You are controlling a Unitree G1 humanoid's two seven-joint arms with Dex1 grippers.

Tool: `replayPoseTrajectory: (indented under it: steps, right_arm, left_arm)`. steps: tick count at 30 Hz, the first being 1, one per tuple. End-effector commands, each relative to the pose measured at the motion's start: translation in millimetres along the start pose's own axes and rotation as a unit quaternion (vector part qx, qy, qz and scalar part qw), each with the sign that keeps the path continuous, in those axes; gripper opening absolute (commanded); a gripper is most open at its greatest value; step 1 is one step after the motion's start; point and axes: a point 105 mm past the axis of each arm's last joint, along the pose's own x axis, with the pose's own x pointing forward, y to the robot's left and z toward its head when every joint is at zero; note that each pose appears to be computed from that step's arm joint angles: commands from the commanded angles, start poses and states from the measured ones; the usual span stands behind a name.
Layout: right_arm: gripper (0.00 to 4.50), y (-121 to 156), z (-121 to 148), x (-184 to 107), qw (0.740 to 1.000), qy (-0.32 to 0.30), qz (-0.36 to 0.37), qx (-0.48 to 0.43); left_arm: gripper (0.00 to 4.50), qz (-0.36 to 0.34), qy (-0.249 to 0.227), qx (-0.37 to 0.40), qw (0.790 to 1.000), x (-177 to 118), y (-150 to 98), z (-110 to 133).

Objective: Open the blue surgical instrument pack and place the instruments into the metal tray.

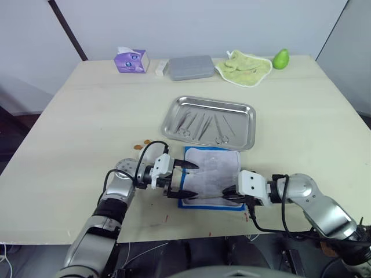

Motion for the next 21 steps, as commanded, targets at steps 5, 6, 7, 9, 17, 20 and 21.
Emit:
replayPoseTrajectory:
  steps: [5, 6, 7, 9, 17, 20, 21]
  right_arm:
    - [0.05, -5.6, 22.1, -15.3, 0.999, 0.017, -0.013, -0.03]
    - [0.05, -5.6, 23.1, -15.7, 0.999, 0.019, -0.013, -0.03]
    - [0.05, -6.1, 24.6, -16.3, 0.999, 0.02, -0.013, -0.029]
    - [0.05, -7.2, 26.3, -17.7, 0.999, 0.025, -0.015, -0.03]
    - [0.05, -11.1, 26.7, -22.6, 0.998, 0.046, -0.021, -0.047]
    - [0.05, -10.8, 28.4, -21.1, 0.998, 0.044, -0.02, -0.051]
    - [0.05, -10.5, 28.4, -20.3, 0.997, 0.047, -0.02, -0.055]
  left_arm:
    - [4.5, -0.018, 0.04, -0.07, 0.997, -1.0, -24.4, -36.8]
    - [4.5, -0.018, 0.041, -0.069, 0.997, -0.9, -24.4, -36.8]
    - [4.5, -0.019, 0.041, -0.069, 0.997, -0.7, -24.5, -36.9]
    - [4.5, -0.019, 0.041, -0.069, 0.997, -0.3, -24.3, -36.9]
    - [4.5, -0.022, 0.043, -0.065, 0.997, 2.0, -22.4, -35.1]
    - [4.5, -0.023, 0.043, -0.064, 0.997, 3.1, -22.0, -33.8]
    - [4.5, -0.024, 0.043, -0.063, 0.997, 3.4, -21.9, -33.5]
